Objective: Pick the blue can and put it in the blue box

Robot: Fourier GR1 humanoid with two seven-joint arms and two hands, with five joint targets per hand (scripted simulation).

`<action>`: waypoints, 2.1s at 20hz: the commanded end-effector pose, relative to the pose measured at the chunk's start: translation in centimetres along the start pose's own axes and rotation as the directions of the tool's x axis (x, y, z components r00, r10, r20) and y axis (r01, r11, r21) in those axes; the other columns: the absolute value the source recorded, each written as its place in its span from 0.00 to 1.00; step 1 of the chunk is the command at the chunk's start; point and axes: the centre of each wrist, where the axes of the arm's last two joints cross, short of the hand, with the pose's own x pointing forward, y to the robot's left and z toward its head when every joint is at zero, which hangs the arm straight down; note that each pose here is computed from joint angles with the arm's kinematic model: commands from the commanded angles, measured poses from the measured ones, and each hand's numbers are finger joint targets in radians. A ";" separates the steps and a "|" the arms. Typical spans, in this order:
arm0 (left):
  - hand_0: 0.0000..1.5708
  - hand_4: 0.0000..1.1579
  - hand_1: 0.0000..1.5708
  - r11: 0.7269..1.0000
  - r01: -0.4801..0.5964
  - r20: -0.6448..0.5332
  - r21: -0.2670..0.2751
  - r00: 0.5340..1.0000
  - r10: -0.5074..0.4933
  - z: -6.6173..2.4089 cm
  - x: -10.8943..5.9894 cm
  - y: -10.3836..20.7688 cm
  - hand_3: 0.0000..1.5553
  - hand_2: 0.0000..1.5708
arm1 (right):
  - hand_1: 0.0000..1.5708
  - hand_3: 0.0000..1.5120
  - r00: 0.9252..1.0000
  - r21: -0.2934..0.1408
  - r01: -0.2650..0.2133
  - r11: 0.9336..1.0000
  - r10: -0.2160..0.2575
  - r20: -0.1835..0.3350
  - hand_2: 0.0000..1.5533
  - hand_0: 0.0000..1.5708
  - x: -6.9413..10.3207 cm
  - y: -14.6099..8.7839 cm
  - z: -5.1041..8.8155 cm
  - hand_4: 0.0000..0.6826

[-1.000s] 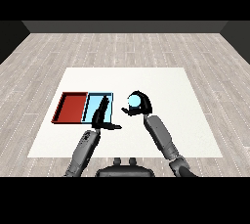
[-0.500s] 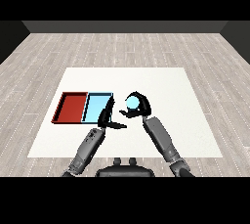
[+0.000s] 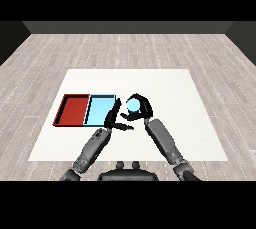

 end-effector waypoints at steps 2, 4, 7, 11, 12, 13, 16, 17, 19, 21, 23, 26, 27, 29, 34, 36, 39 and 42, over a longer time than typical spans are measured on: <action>0.00 0.00 0.00 1.000 0.024 -0.002 0.005 1.000 -0.024 -0.12 -1.9 -1.3 0.00 0.00 | 0.89 0.93 1.000 0.036 -0.007 0.999 0.007 0.007 0.93 0.89 0.3 1.8 -0.5 0.99; 0.00 0.00 0.00 1.000 0.002 -0.014 0.007 1.000 -0.002 -2.34 -0.2 -1.7 0.00 0.00 | 0.89 0.93 1.000 0.033 0.010 0.999 -0.011 0.010 0.93 0.89 0.7 0.5 0.0 0.97; 0.00 0.00 0.00 1.000 -0.010 -0.009 -0.017 1.000 0.010 -1.62 1.0 -0.8 0.00 0.00 | 0.89 0.92 1.000 0.042 -0.025 0.999 0.025 0.001 0.92 0.89 -1.3 1.5 -0.2 0.96; 0.00 0.00 0.00 0.999 -0.023 -0.013 -0.026 1.000 0.023 -2.09 0.8 -1.7 0.00 0.00 | 0.90 0.92 1.000 0.051 -0.025 0.998 0.025 0.004 0.92 0.90 -0.6 2.0 0.2 0.96; 0.00 0.00 0.00 1.000 -0.004 -0.012 -0.021 1.000 0.004 -1.06 -0.1 -3.9 0.00 0.00 | 0.90 0.92 1.000 0.050 0.006 0.999 -0.007 0.012 0.92 0.90 0.3 2.7 1.7 0.95; 0.00 0.00 0.00 1.000 -0.020 -0.009 -0.024 1.000 0.019 -0.67 -0.1 -2.1 0.00 0.00 | 0.91 0.92 1.000 0.077 -0.005 0.997 0.005 0.000 0.92 0.91 0.0 3.3 1.8 0.92; 0.00 0.00 0.00 0.999 -0.011 -0.008 -0.031 1.000 0.011 -0.64 -1.7 -1.8 0.00 0.00 | 0.90 0.93 1.000 0.089 0.013 0.996 -0.013 -0.004 0.93 0.90 0.4 3.1 0.5 0.90; 0.00 0.00 0.00 0.999 -0.028 -0.015 -0.038 1.000 0.028 -2.27 0.4 -2.2 0.00 0.00 | 0.90 0.92 1.000 0.086 -0.003 0.996 0.004 -0.011 0.93 0.90 0.1 3.4 0.4 0.92; 0.00 0.00 0.00 0.998 -0.027 0.012 -0.059 1.000 0.027 -1.60 -0.6 -2.5 0.00 0.00 | 0.89 0.92 0.999 0.083 -0.026 0.996 0.024 0.032 0.93 0.89 1.7 4.6 0.6 0.90; 0.00 0.09 0.00 0.999 -0.009 0.034 -0.046 0.999 0.010 -1.77 -0.4 -1.6 0.00 0.00 | 0.87 0.92 0.999 0.094 -0.032 0.995 0.032 0.002 0.93 0.87 1.2 4.7 0.8 0.90; 0.00 0.24 0.00 0.984 0.179 0.067 -0.011 0.982 -0.178 -0.73 -0.2 -1.3 0.00 0.00 | 0.80 0.92 1.000 0.124 -0.020 0.992 0.018 0.016 0.91 0.80 -0.6 3.7 1.0 0.90; 0.26 0.49 0.26 0.970 0.241 0.013 0.014 0.970 -0.241 -2.67 0.8 -1.6 0.19 0.36 | 0.90 0.92 1.000 0.122 -0.027 0.992 0.028 -0.006 0.93 0.90 -0.5 5.2 -0.1 0.88; 0.29 0.24 0.29 0.969 0.247 0.037 0.006 0.968 -0.247 -1.16 -0.3 -3.1 0.26 0.36 | 0.92 0.92 1.000 0.145 0.000 0.989 -0.001 0.010 0.94 0.92 0.0 6.0 1.3 0.87; 0.20 0.00 0.20 0.961 0.276 0.049 -0.001 0.960 -0.275 -2.11 -1.0 -2.6 0.11 0.33 | 0.93 0.93 1.000 0.140 0.009 0.990 -0.010 0.009 0.95 0.93 0.9 6.0 -0.1 0.87; 0.00 0.37 0.00 0.980 0.201 0.049 0.000 0.978 -0.201 0.45 -0.4 -3.4 0.00 0.00 | 0.93 0.92 1.000 0.154 -0.014 0.988 0.010 0.021 0.94 0.93 0.1 7.5 1.7 0.86; 0.29 0.62 0.29 0.978 0.184 0.053 0.099 0.980 -0.190 -1.73 0.0 -2.6 0.22 0.41 | 0.93 0.92 0.999 0.159 0.013 0.987 -0.018 0.029 0.94 0.93 -0.3 6.2 1.1 0.88; 0.61 0.60 0.61 0.968 0.224 0.081 0.109 0.969 -0.233 -1.17 0.9 -2.7 0.55 0.62 | 0.92 0.92 1.000 0.184 0.015 0.983 -0.016 0.002 0.93 0.92 0.9 7.5 0.2 0.89; 0.47 0.58 0.47 0.975 0.196 0.039 0.103 0.979 -0.200 -1.96 0.1 -2.8 0.41 0.52 | 0.92 0.92 1.000 0.162 0.022 0.987 -0.022 0.000 0.94 0.92 -0.4 7.1 0.1 0.88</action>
